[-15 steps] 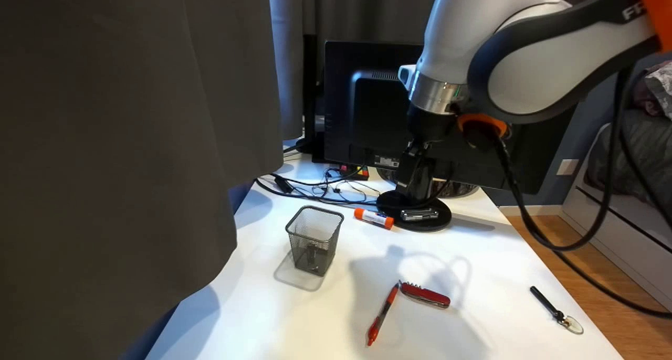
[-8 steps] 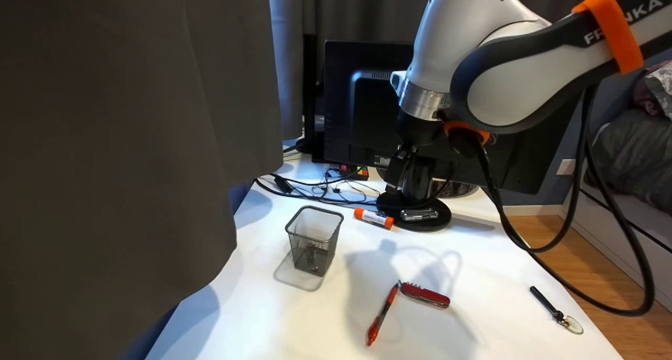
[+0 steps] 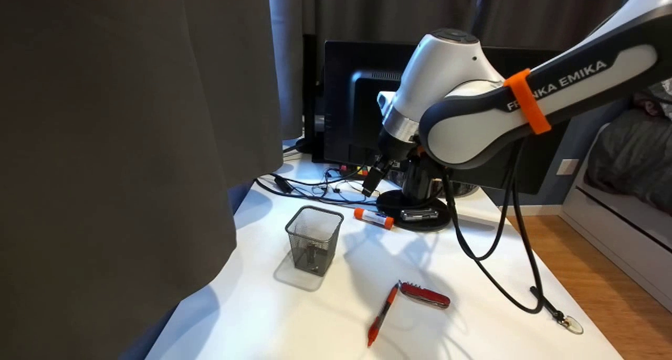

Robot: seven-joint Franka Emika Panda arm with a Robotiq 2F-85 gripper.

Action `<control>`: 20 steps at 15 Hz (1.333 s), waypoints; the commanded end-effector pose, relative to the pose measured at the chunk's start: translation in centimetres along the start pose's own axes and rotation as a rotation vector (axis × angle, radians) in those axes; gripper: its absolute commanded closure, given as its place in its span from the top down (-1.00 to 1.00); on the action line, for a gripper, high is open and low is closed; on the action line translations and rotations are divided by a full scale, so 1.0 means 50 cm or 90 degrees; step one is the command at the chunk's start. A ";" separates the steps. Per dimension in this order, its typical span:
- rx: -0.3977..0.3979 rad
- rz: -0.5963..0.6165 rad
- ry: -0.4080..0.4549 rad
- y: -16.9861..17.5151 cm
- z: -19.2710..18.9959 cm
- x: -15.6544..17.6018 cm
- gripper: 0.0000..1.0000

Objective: Put the glue stick in the basket on the right

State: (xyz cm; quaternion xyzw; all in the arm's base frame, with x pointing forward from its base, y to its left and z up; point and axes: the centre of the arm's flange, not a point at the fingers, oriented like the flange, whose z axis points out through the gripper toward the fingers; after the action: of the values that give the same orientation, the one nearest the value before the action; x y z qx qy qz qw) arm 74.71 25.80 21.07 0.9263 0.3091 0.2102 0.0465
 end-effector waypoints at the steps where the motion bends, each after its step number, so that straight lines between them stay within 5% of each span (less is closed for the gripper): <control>1: 0.040 0.005 -0.007 0.015 0.086 0.086 1.00; 5: 0.075 0.037 -0.040 0.009 0.139 0.083 1.00; 11: 0.052 0.030 -0.025 0.014 0.221 0.063 0.79; 13: 0.054 0.038 -0.044 -0.007 0.165 -0.008 0.97; 20: 0.009 0.021 -0.023 0.002 0.214 0.004 1.00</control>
State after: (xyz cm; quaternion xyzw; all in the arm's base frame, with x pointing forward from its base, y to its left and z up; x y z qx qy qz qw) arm 77.68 25.93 12.55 0.9400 0.2935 0.1720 0.0247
